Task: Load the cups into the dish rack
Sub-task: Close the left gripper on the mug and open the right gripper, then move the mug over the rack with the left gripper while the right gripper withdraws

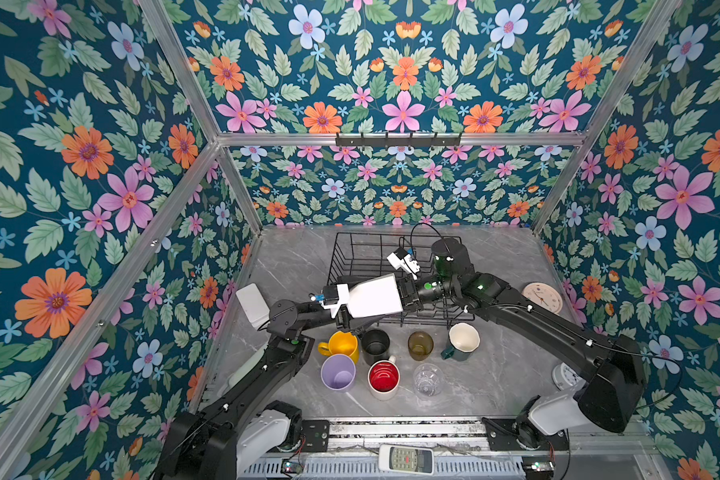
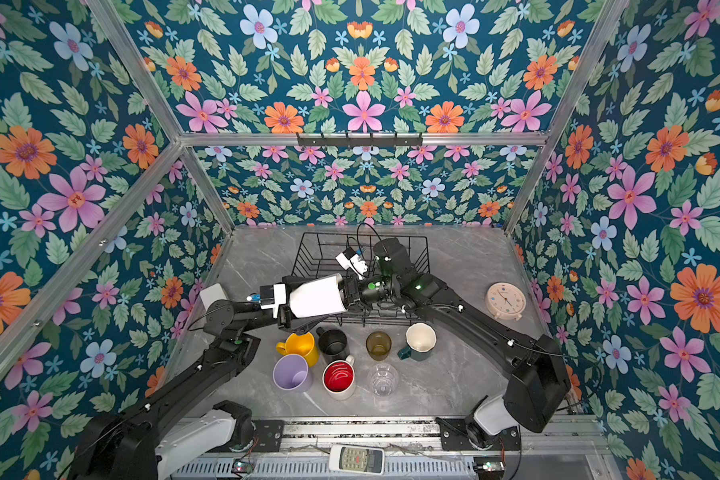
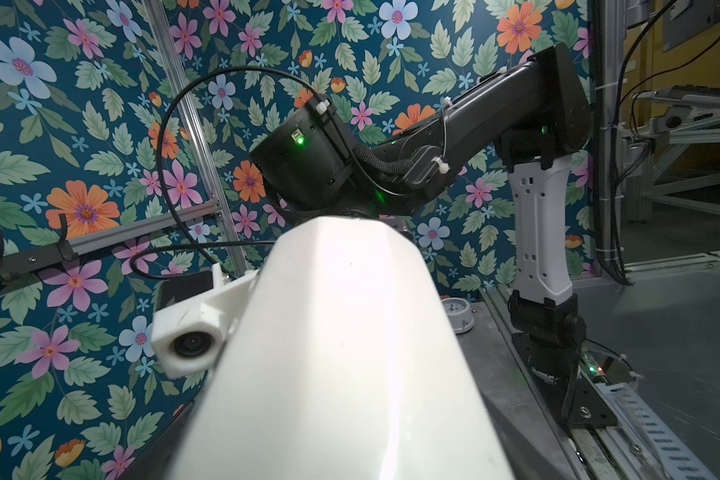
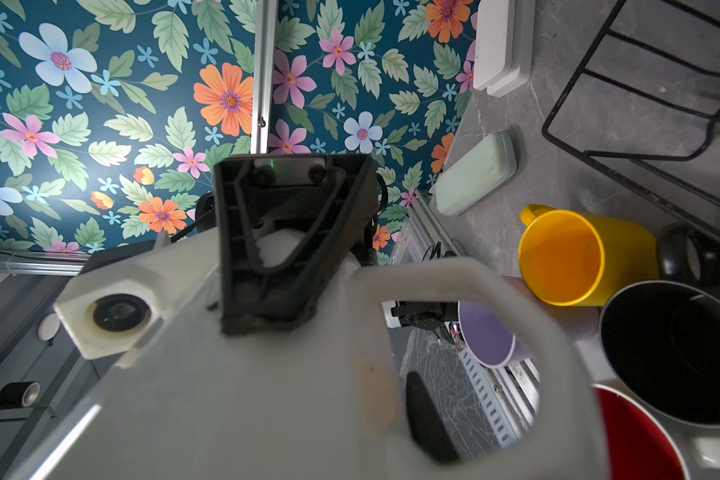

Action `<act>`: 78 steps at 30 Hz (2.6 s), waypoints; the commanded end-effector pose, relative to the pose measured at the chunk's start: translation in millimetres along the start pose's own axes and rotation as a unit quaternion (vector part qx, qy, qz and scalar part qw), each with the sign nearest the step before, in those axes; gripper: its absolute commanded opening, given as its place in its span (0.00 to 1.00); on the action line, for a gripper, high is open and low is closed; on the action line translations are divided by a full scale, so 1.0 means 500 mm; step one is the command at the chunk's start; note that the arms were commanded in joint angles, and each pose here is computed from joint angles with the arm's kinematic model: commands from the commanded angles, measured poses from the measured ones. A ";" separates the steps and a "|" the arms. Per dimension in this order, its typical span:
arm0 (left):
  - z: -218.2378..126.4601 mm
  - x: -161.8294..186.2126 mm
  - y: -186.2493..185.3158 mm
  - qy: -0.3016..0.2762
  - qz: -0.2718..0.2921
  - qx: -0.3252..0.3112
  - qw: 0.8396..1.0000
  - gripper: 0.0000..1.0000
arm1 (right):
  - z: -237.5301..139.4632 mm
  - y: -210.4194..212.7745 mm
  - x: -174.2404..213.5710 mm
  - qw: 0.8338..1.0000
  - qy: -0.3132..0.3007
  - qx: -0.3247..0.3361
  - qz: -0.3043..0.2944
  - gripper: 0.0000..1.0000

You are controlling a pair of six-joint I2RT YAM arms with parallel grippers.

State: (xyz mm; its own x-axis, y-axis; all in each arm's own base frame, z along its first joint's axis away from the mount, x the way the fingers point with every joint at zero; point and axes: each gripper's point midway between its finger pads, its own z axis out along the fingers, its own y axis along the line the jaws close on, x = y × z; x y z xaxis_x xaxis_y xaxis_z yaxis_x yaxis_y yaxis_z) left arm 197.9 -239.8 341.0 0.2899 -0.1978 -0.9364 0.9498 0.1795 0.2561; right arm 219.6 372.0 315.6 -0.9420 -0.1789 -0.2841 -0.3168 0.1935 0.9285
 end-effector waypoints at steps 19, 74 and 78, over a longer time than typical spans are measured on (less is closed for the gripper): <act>0.004 -0.025 0.053 -0.006 -0.015 -0.064 0.998 0.00 | -0.139 -0.072 -0.030 0.991 -0.120 0.050 0.022 0.51; -0.065 0.429 0.455 0.511 -0.308 -0.456 0.660 0.00 | -0.437 -0.162 0.042 0.878 -0.310 0.353 -0.093 0.99; -0.073 0.460 0.462 0.530 -0.300 -0.463 0.644 0.00 | -0.440 -0.167 0.048 0.876 -0.308 0.358 -0.092 0.98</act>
State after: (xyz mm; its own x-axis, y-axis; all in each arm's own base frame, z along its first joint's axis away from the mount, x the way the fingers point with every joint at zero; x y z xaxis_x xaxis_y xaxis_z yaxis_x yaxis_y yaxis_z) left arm 473.1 -218.2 175.8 -0.8137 0.1674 -0.5567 0.2548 0.9634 -0.0828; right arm 248.0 143.0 285.7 -0.6860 0.2544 -0.6817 -0.2516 0.7962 0.5503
